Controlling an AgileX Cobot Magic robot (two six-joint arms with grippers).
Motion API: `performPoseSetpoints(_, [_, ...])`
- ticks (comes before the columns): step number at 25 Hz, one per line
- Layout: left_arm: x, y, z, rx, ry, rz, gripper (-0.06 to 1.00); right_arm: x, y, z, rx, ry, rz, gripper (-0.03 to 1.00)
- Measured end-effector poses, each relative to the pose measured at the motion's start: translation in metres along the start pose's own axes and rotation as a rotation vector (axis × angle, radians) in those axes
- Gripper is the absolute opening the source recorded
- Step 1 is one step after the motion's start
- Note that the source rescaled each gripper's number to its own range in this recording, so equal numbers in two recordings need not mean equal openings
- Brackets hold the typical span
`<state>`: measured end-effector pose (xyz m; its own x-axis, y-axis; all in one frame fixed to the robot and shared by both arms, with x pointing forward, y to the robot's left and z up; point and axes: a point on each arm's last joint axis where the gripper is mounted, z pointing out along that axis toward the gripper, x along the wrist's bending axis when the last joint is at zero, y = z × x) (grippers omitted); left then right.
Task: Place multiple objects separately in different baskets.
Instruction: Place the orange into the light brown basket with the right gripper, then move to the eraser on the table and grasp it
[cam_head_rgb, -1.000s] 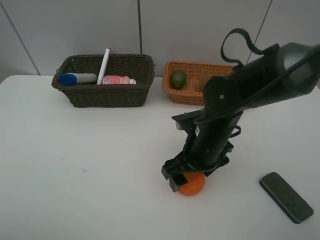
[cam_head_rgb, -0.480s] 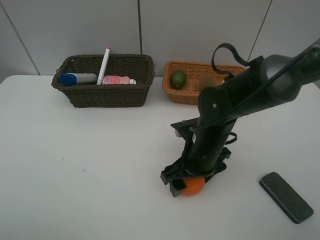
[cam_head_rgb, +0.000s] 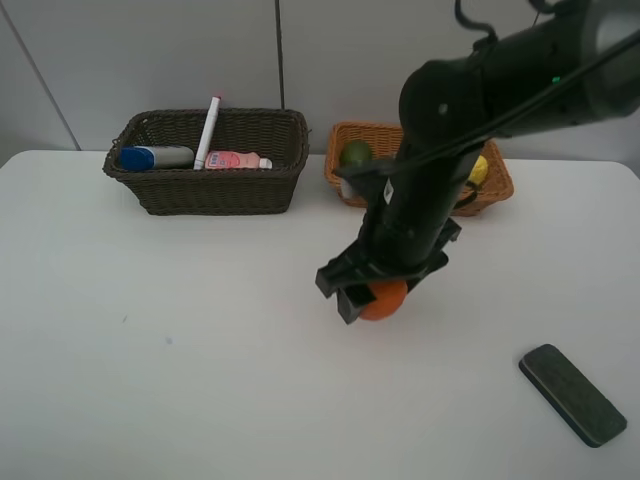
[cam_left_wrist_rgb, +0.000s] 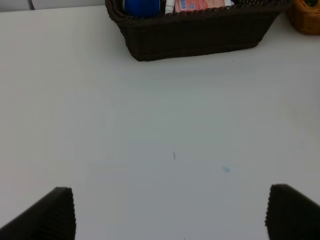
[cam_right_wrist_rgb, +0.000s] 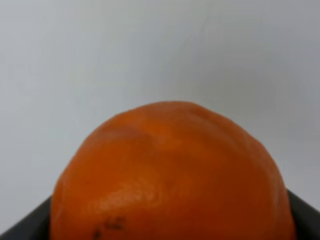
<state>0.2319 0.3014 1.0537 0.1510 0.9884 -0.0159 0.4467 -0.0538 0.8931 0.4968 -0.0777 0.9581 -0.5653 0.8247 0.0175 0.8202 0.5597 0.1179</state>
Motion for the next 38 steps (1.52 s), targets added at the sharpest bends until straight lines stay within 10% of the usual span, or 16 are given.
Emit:
performPoseSetpoints(7, [0.000,0.000,0.000,0.000,0.000,0.000,1.00,-0.114,0.072,-0.048,-0.237,-0.108,0.220,0.58])
performPoseSetpoints(14, [0.000,0.000,0.000,0.000,0.000,0.000,1.00,-0.205,0.105,-0.006,-0.229,-0.153,0.348,0.58])
performPoseSetpoints(19, [0.000,0.000,0.000,0.000,0.000,0.000,1.00,-0.212,0.114,0.012,-0.246,-0.157,0.341,0.60])
performPoseSetpoints(24, [0.000,0.000,0.000,0.000,0.000,0.000,1.00,-0.213,0.118,0.010,-0.282,-0.163,0.337,0.95])
performPoseSetpoints(38, [0.000,0.000,0.000,0.000,0.000,0.000,1.00,-0.187,0.069,-0.076,-0.114,-0.102,0.419,0.97])
